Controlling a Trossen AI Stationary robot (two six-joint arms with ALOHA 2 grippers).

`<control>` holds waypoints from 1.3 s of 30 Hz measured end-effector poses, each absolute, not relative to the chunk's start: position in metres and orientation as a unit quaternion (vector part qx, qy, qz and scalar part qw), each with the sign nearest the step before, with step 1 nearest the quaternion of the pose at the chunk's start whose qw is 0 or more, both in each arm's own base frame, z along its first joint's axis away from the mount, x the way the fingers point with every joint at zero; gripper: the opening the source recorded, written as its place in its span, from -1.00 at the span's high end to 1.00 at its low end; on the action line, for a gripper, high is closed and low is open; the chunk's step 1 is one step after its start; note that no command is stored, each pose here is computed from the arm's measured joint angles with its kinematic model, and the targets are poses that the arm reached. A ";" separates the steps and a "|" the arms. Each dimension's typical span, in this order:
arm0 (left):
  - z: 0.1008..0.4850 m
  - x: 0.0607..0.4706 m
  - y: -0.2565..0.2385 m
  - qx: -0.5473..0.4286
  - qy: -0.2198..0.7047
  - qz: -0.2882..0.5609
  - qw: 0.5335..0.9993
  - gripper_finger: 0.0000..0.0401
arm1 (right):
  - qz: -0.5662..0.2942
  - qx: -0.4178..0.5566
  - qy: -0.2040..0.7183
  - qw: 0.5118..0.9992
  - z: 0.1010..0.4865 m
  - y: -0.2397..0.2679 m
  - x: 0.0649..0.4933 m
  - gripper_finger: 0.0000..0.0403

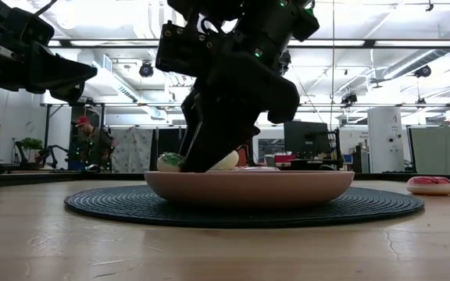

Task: Pick & Place donuts
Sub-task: Put the small green doughnut into the pink plate, then put the small orange doughnut into the pink plate

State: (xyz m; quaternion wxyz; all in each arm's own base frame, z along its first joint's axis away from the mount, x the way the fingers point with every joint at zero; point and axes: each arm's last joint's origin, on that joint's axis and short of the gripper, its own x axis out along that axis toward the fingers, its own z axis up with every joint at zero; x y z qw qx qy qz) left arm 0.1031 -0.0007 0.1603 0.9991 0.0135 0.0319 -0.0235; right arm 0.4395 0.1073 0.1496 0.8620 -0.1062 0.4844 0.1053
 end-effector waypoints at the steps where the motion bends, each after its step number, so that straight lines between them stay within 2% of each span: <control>1: 0.160 0.103 -0.001 0.013 0.032 -0.023 0.999 1.00 | 0.108 -0.105 0.485 0.862 0.149 0.107 0.439 -0.04; 8: 0.160 0.103 -0.001 0.013 0.032 -0.023 0.999 1.00 | 0.132 -0.095 0.477 0.864 0.150 0.109 0.440 -0.06; 23: 0.160 0.103 -0.001 0.013 0.032 -0.023 0.999 1.00 | 0.129 -0.095 0.478 0.864 0.149 0.108 0.440 -0.29; 29: 0.160 0.103 -0.001 0.013 0.032 -0.023 0.999 1.00 | 0.127 -0.094 0.475 0.866 0.152 0.107 0.440 -0.30; 39: 0.160 0.103 -0.001 0.013 0.032 -0.023 0.999 1.00 | 0.120 -0.092 0.452 0.879 0.186 0.100 0.433 -0.24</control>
